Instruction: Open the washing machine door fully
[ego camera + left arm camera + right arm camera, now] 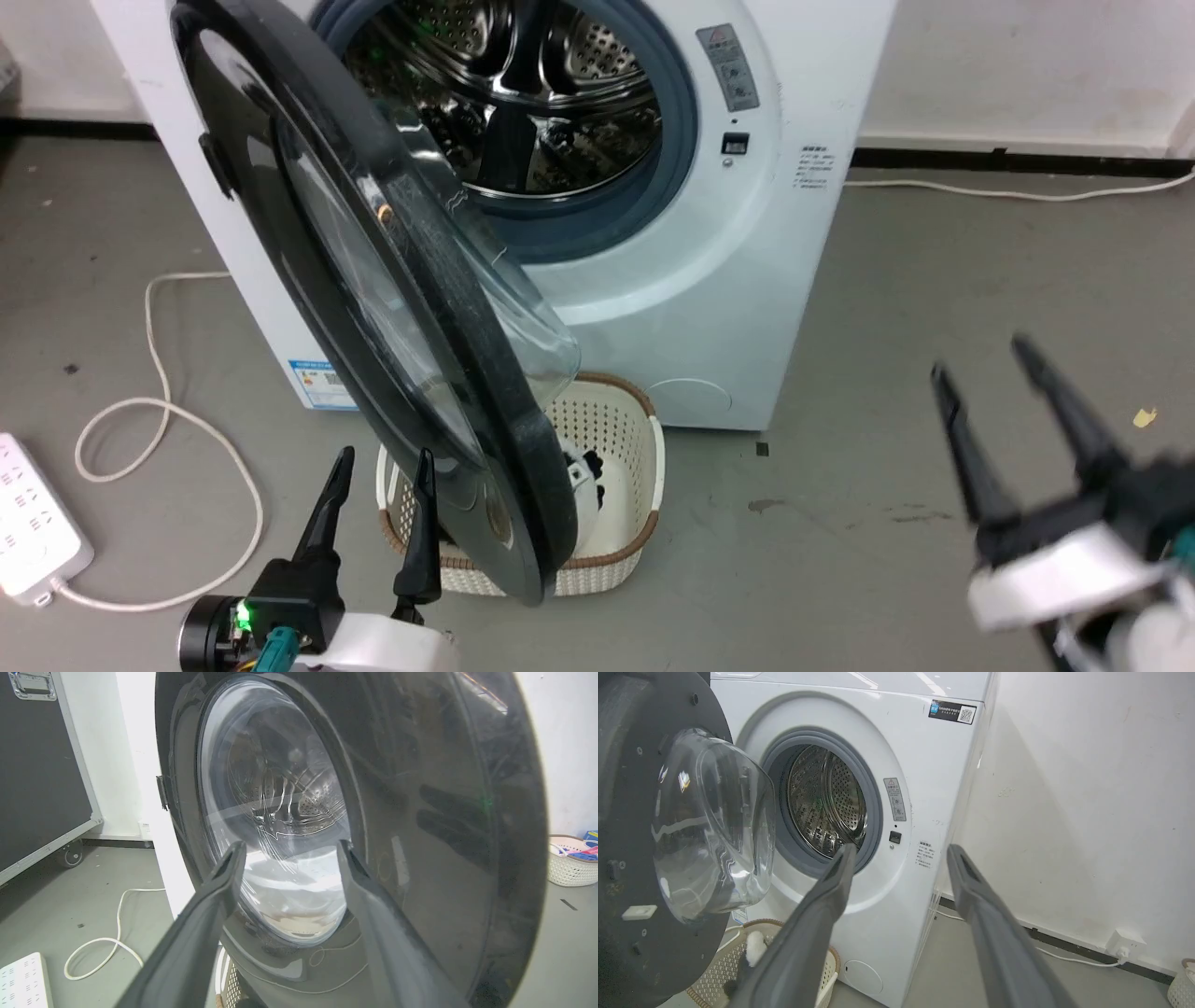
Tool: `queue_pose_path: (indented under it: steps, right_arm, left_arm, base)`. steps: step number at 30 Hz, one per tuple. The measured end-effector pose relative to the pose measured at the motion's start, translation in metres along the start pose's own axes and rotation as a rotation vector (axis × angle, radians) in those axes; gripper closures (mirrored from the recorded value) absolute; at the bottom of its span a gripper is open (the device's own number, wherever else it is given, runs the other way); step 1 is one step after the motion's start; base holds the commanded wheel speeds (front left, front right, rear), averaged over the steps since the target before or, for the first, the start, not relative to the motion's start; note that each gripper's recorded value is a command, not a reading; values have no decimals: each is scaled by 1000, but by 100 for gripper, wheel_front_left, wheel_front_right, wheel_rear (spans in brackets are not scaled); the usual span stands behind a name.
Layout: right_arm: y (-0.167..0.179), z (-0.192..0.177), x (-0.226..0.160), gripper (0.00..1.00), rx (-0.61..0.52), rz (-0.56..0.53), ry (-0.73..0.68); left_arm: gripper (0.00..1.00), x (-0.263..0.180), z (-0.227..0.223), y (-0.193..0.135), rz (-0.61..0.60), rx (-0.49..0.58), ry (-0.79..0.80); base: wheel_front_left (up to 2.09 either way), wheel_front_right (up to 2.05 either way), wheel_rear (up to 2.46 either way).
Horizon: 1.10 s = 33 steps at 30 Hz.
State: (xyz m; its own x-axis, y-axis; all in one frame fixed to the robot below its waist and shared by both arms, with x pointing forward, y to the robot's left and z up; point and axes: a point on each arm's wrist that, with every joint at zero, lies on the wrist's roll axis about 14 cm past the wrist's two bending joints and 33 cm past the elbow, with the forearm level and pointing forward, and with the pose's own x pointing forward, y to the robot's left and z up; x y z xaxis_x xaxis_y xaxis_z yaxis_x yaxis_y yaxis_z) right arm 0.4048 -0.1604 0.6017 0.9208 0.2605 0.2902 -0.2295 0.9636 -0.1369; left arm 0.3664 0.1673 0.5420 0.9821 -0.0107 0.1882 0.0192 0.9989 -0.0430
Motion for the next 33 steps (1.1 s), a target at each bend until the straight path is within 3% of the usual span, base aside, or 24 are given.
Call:
queue_pose_path:
  steps: [10, 19, 20, 21, 22, 28, 33]
  right_arm:
    - [12, -43, -71, 0, 13, -130, 146]
    - [15, -52, -81, 0, 43, -141, 173]
    - [15, -52, -81, 0, 49, -142, 172]
    - [15, -52, -81, 0, 49, -142, 172]
    - [15, -52, -81, 0, 53, -143, 172]
    - [16, -52, -81, 0, 61, -141, 171]
    - [17, -51, -81, 0, 62, -141, 166]
  left_arm:
    - [0, -8, -5, -7, -33, -9, 19]
    - [0, -11, -12, -9, -48, -12, 43]
    - [7, -12, -13, -10, -50, -13, 47]
    - [64, -12, -13, -10, -50, -13, 47]
    - [100, -12, -14, -11, -53, -14, 49]
    - [100, -10, -8, -10, -52, -4, 30]
    - [100, -1, 29, 6, 5, -11, -89]
  base:
    - [0, 0, 0]
    - [0, 0, 0]
    - [0, 0, 0]
    - [0, 0, 0]
    - [0, 0, 0]
    - [0, 0, 0]
    - [0, 0, 0]
